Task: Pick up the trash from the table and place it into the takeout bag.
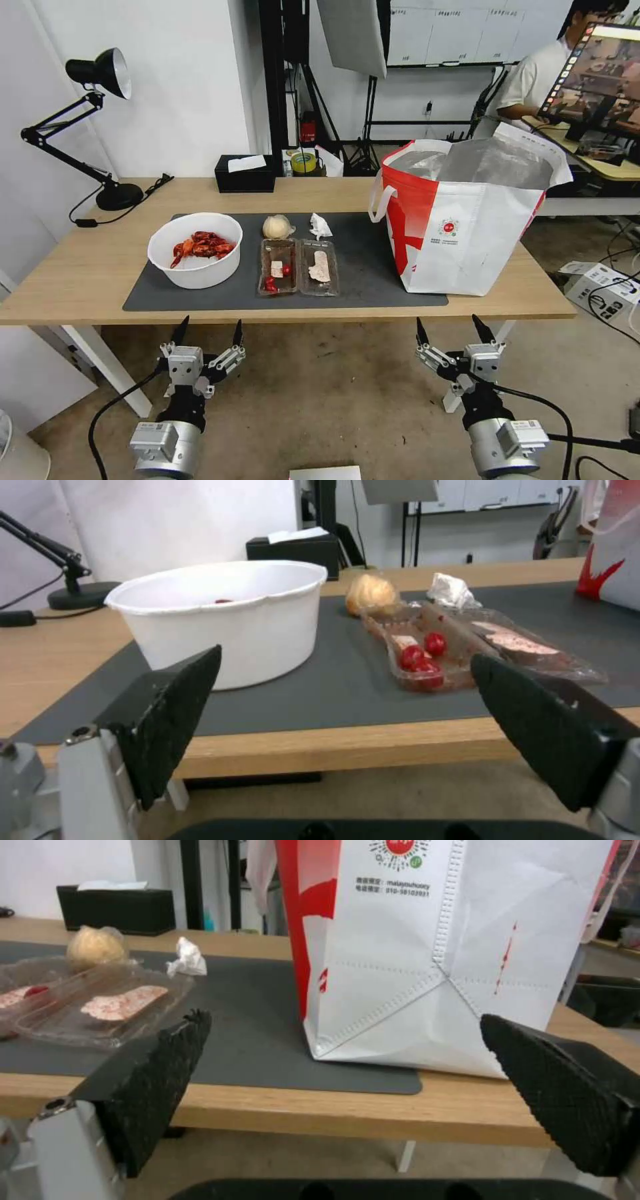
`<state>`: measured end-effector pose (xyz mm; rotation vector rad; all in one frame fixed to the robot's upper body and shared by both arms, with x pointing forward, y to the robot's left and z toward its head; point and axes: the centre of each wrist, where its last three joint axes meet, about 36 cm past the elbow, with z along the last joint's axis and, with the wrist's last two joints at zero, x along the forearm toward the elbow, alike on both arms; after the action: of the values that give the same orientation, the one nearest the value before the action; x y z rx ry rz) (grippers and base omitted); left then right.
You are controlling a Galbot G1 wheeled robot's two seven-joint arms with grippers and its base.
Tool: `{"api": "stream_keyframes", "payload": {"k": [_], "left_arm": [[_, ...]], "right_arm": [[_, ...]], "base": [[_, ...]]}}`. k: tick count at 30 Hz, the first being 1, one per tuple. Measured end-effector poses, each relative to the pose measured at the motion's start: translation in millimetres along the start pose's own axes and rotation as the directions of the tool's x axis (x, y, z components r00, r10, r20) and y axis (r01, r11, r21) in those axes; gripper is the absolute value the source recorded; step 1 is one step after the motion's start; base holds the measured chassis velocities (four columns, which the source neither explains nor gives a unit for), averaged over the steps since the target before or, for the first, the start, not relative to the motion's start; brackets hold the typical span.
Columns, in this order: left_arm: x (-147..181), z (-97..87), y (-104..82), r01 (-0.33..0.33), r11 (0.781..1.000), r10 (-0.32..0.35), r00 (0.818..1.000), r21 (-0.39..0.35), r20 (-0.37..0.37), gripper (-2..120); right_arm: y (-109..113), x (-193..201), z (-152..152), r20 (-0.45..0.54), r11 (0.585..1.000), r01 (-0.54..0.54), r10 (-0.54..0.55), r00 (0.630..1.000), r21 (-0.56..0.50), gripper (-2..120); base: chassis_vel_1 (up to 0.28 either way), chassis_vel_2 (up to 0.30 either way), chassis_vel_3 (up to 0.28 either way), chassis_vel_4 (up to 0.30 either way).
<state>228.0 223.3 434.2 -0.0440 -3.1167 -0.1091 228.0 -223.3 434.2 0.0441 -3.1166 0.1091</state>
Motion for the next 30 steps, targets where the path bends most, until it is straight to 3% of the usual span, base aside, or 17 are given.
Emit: {"api": "stream_keyframes", "payload": {"k": [15,19,21,22,26,30], "left_arm": [[0.0,0.0,0.0,0.0,1.0,0.0,1.0,0.0,0.0,100],[-1.2,-0.6,-1.5,-0.001,1.0,0.001,1.0,0.008,0.003,100],[-9.9,-5.5,-16.7,-0.024,0.997,0.022,0.999,0.078,0.029,100],[-21.9,-14.8,-39.3,-0.073,0.982,0.061,0.996,0.175,0.072,100],[-26.8,-18.8,-48.7,-0.098,0.969,0.075,0.991,0.226,0.11,100],[-27.1,-18.8,-48.9,-0.1,0.968,0.074,0.99,0.23,0.122,100]], "right_arm": [[0.0,0.0,0.0,0.0,1.0,0.0,0.0,1.0,0.0,100],[-9.3,0.5,-8.5,-0.017,1.0,0.016,-0.016,1.0,-0.005,100],[-23.2,1.6,-25.1,-0.039,0.999,0.049,-0.05,0.998,-0.013,100],[-34.3,2.8,-42.0,-0.057,0.996,0.087,-0.088,0.994,-0.021,100],[-38.1,2.9,-45.8,-0.049,0.993,0.111,-0.112,0.992,-0.032,100],[-38.2,2.9,-45.9,-0.032,0.993,0.116,-0.117,0.993,-0.032,100]], "base": [[0.0,0.0,0.0,0.0],[0.0,0.0,0.0,0.0],[0.0,0.0,0.0,0.0],[0.0,0.0,0.0,0.0],[0.0,0.0,0.0,0.0],[0.0,0.0,0.0,0.0]]}}
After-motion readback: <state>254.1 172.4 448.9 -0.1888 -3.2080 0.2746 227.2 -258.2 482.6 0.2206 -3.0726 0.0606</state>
